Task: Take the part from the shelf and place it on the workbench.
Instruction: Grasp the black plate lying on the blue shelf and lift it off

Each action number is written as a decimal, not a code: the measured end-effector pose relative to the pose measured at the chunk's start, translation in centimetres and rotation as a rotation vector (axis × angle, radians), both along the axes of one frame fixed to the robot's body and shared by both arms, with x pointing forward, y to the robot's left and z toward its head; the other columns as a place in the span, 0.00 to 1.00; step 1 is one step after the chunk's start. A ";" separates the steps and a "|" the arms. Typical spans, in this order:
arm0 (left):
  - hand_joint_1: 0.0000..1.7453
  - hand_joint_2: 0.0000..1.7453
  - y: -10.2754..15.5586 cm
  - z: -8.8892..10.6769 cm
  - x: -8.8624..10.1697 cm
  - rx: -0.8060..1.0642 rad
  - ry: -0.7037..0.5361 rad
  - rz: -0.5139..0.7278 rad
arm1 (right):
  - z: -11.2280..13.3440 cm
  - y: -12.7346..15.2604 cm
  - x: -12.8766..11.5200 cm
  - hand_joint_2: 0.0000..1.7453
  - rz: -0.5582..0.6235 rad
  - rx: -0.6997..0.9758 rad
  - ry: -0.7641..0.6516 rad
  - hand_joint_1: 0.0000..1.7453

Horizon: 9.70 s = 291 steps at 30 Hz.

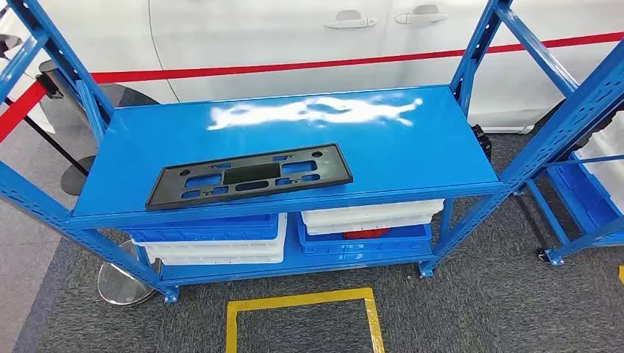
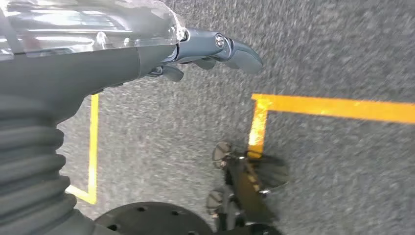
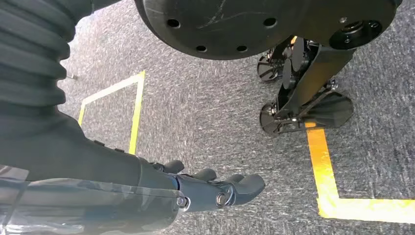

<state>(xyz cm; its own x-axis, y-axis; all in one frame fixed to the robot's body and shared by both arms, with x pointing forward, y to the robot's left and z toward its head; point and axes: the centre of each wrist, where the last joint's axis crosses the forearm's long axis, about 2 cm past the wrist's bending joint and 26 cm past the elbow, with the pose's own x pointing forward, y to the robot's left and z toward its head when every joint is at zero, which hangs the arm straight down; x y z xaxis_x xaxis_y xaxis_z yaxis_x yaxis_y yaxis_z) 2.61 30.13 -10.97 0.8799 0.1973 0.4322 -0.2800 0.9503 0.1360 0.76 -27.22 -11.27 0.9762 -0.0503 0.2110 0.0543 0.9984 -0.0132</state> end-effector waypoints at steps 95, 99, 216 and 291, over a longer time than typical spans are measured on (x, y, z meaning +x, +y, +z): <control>0.00 0.00 -2.8 0.0 1.9 0.093 -0.184 -0.082 | 22.6 20.6 21.2 1.00 1.181 -1.307 -2.173 0.00; 0.00 0.00 -2.7 -0.1 1.8 0.092 -0.176 -0.093 | 20.9 20.6 21.3 1.00 1.341 -1.307 -2.179 0.00; 0.00 0.00 -0.1 -0.2 1.4 0.043 -0.178 -0.145 | 22.3 20.1 29.0 1.00 1.324 -1.165 -1.925 0.00; 0.00 0.00 -2.6 -0.3 0.2 0.050 -0.145 0.004 | 35.6 12.1 25.0 1.00 -0.099 0.047 -2.284 1.00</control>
<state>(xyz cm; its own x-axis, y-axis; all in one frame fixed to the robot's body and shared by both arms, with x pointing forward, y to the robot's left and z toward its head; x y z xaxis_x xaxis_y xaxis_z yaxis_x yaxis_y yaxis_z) 2.84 27.50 -11.22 0.8066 0.1753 0.5646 -0.3036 0.9423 0.1412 25.75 -15.16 24.34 -0.7993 -0.1031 0.5920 -0.0269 0.9903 0.1361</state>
